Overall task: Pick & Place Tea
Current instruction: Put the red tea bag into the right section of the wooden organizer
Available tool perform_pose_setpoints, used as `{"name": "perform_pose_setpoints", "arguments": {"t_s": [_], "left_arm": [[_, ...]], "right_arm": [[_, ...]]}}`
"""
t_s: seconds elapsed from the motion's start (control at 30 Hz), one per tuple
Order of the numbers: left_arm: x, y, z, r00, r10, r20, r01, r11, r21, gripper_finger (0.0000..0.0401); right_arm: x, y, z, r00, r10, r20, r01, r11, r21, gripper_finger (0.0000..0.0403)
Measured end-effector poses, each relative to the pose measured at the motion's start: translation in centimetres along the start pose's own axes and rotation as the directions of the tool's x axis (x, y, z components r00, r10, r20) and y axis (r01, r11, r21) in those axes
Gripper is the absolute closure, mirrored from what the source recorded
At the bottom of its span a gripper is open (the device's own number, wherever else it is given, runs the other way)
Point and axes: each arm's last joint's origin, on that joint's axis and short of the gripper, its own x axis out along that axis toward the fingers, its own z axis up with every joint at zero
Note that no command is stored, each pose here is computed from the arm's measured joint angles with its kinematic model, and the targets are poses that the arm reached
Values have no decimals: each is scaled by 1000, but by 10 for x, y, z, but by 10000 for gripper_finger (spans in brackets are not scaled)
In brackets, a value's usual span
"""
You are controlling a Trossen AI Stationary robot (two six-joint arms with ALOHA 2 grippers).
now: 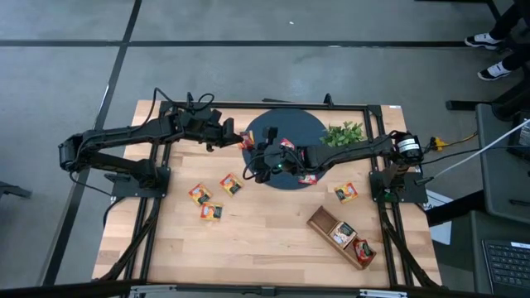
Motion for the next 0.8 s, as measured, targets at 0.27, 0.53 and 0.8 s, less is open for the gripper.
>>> {"name": "perform_pose_setpoints", "arguments": {"t_s": [0.27, 0.53, 0.8], "left_arm": [[0, 0, 0, 1000, 0, -5, 1, 998, 61, 399], [0, 6, -2, 998, 61, -18, -53, 956, 290, 399], [1, 5, -13, 995, 66, -69, -7, 773, 634, 399]], "right_arm": [[0, 1, -1, 1000, 18, 0, -17, 995, 96, 318], [-1, -15, -7, 945, 317, 84, -320, 837, 444, 271], [-7, -36, -15, 848, 514, 133, -462, 593, 659, 261]]}}
